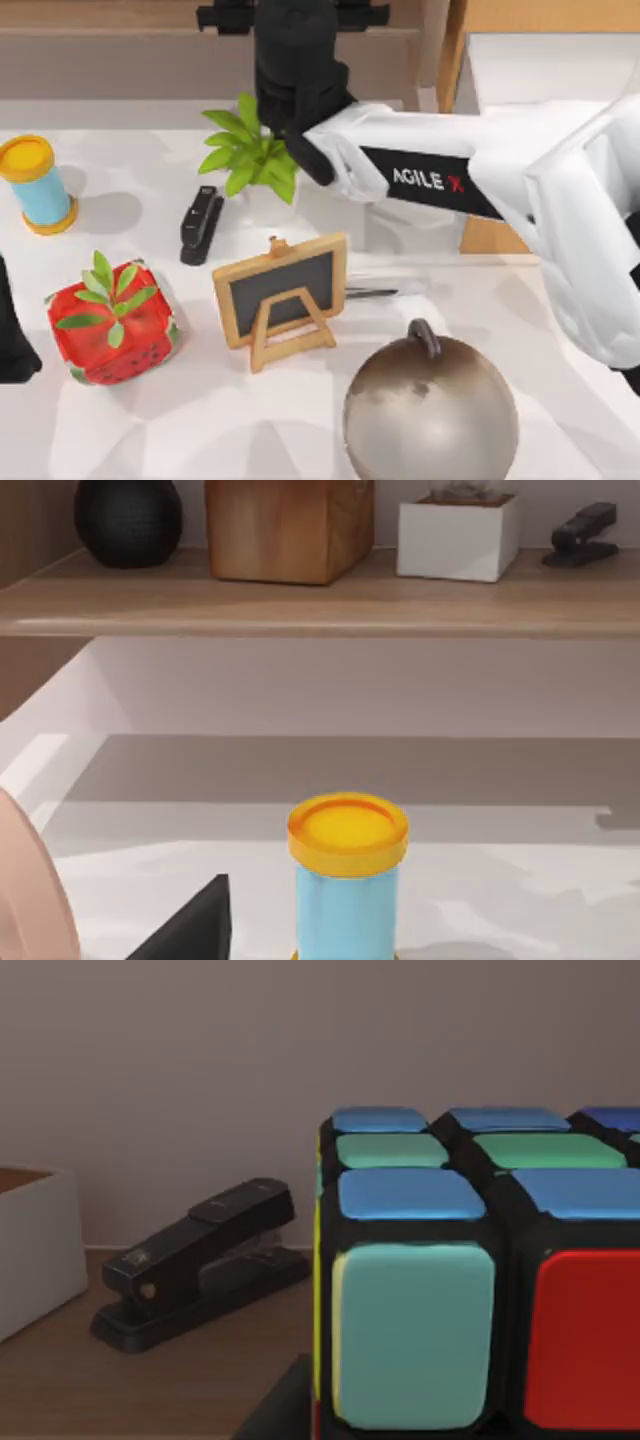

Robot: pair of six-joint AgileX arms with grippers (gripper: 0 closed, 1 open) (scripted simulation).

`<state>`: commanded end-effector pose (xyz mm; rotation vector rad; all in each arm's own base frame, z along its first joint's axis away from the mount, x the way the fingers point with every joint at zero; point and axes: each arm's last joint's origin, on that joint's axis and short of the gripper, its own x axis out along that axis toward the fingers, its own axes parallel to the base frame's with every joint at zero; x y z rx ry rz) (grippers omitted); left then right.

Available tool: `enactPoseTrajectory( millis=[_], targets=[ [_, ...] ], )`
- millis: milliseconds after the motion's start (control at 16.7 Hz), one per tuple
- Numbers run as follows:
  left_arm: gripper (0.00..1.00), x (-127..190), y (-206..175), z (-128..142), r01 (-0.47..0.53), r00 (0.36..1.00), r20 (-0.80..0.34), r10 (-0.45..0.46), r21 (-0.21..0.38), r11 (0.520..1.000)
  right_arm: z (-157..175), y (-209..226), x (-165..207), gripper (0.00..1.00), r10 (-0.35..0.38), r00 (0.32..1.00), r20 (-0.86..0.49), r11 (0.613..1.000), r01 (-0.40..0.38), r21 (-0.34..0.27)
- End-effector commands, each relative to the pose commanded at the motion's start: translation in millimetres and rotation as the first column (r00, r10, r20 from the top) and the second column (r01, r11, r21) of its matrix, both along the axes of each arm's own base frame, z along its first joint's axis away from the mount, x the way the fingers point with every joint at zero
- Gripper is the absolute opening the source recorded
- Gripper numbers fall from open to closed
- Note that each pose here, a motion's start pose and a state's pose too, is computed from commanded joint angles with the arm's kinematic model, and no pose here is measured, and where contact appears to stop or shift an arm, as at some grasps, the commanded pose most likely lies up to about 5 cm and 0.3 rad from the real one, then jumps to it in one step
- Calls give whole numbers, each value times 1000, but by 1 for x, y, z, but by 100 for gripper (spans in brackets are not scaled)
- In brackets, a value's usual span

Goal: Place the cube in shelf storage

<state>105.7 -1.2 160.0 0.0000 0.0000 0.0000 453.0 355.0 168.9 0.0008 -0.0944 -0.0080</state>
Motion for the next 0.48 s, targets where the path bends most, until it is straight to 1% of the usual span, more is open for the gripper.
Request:
enactPoseTrajectory(
  millis=[300, 360, 480],
  targets=[
    [100, 0, 0, 0, 0, 1000, 0, 0, 0, 1000, 0, 0, 0, 98, 0, 1000, 0, 1000, 0, 0],
    [100, 0, 0, 0, 0, 1000, 0, 0, 0, 1000, 0, 0, 0, 100, 0, 1000, 0, 1000, 0, 0],
    [100, 0, 0, 0, 0, 1000, 0, 0, 0, 1000, 0, 0, 0, 100, 0, 1000, 0, 1000, 0, 0]
  ],
)
